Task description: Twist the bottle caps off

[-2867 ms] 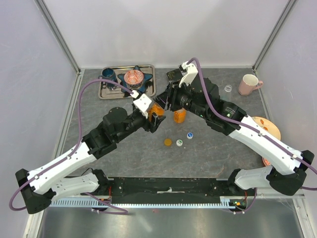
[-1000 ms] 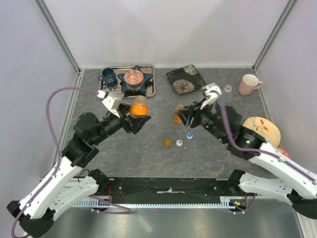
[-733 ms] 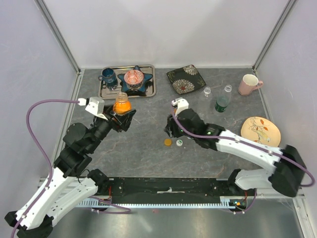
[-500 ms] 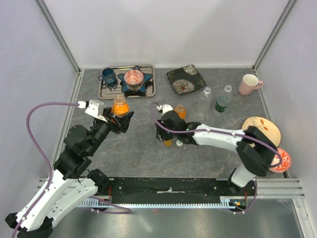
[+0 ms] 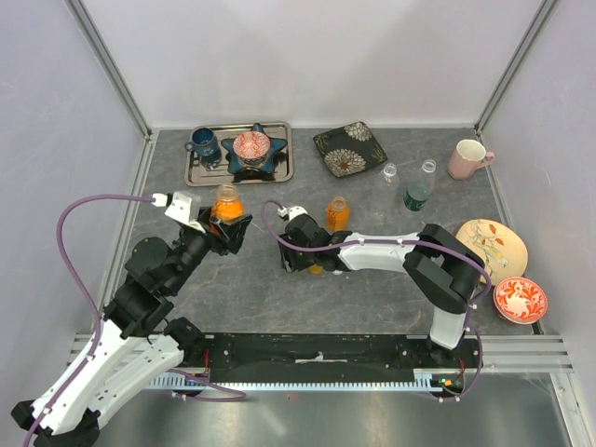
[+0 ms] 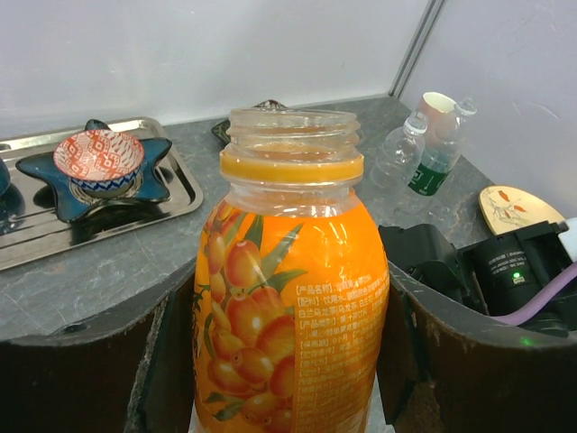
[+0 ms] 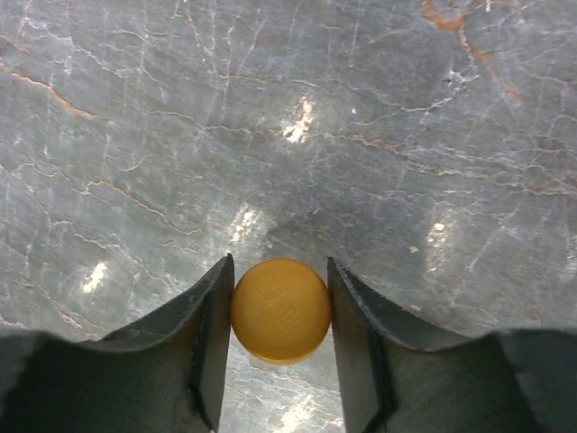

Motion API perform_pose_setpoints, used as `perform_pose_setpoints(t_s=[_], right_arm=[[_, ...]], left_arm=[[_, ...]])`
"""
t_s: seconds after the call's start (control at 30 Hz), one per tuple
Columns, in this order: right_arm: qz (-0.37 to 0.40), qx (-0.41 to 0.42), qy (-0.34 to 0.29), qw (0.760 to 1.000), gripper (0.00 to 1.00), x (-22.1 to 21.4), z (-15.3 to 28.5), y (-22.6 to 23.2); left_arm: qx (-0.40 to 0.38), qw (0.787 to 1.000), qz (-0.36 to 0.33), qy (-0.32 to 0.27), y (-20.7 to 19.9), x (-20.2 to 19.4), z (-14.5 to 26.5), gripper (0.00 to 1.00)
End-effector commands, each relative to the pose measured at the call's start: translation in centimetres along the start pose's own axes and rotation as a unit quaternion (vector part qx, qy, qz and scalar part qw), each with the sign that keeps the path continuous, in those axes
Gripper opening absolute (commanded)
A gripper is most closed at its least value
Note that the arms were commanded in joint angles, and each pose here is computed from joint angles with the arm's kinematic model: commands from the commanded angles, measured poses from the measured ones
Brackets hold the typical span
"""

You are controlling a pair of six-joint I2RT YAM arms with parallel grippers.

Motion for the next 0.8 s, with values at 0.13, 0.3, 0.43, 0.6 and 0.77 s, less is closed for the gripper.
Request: perform_pose_setpoints(t_s=[0.13, 0.3, 0.43, 0.6, 0.77], right_arm=[[-0.002, 0.012, -0.018, 1.000, 0.68, 0.8, 0.1, 1.2], [-0.009, 0.002, -0.045, 0.999, 0.77, 2.7, 1.4, 1.2], [-0.032, -0.057, -0.141, 0.988, 0.80, 8.6, 7.2, 0.1], [-0.068, -0.168, -0.219, 0.959, 0.81, 14.7, 15.5, -3.3], [-0.055, -0.145, -0.292, 0.944, 0.82, 17.5, 22.4, -3.1]], left_arm=[[0.000, 1.000, -0.012, -0.011, 0.2, 0.2, -0.1, 0.51], [-0.001, 1.000, -0.011, -0.010, 0.1, 0.2, 0.0, 0.52], [-0.004, 1.000, -0.012, -0.016, -0.1, 0.7, 0.2, 0.52], [-0.025, 1.000, -0.014, -0.013, -0.7, 0.8, 0.0, 0.55], [-0.158, 0.985, -0.018, 0.061, -4.1, -1.2, -0.8, 0.57]])
Point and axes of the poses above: each gripper's point midway between its finger pads, its own z axis back along the fingers, its own y axis along the line the jaws close on, x = y × z, the point moved 5 cm from there along z, back along the fingers, and after that the axes turned 14 degrees about z, right-handed, at the moved point
